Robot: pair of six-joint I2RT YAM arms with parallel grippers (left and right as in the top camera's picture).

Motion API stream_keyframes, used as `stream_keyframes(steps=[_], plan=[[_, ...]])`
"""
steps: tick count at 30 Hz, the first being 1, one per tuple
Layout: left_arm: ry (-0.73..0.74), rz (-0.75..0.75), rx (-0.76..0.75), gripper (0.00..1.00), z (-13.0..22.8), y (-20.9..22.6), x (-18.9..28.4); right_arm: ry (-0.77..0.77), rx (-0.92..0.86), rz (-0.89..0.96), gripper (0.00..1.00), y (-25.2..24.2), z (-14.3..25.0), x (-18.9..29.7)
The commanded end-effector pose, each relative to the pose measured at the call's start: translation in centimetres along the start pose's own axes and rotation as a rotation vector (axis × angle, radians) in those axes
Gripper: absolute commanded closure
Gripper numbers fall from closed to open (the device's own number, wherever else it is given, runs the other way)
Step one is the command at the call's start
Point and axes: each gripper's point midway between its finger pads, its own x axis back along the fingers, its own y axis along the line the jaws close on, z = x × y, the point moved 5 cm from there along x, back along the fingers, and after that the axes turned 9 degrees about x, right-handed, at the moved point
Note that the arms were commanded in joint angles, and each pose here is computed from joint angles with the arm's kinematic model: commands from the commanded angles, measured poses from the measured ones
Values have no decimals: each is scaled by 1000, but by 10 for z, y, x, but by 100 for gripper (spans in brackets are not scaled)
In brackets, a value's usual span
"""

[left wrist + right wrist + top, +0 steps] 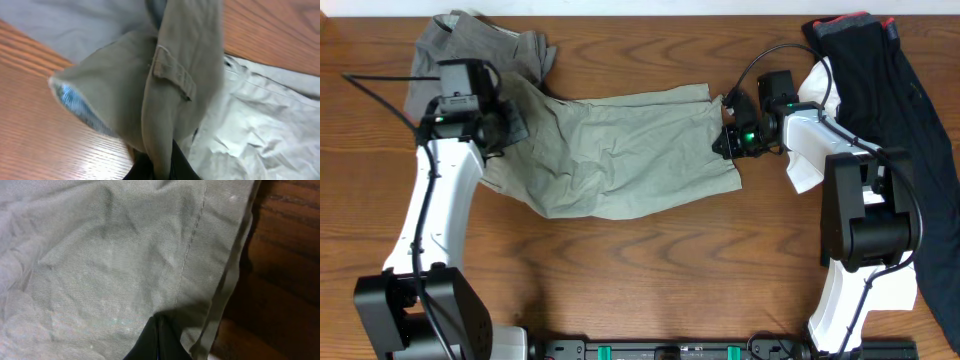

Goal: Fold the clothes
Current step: 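Fold the left end toward the right gripper with the left gripper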

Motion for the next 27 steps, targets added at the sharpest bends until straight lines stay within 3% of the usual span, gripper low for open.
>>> stream_keyframes(steps=[1,10,27], plan=[[-54,48,-60,94,-8,-25,17,27,-2,3,99,-5,5,-7],[-92,191,-172,94,2,-102,42,37,-5,18,99,-7,7,-7],[-75,399,-343,94,74,-215,32,53,-21,26,99,-7,10,-7]])
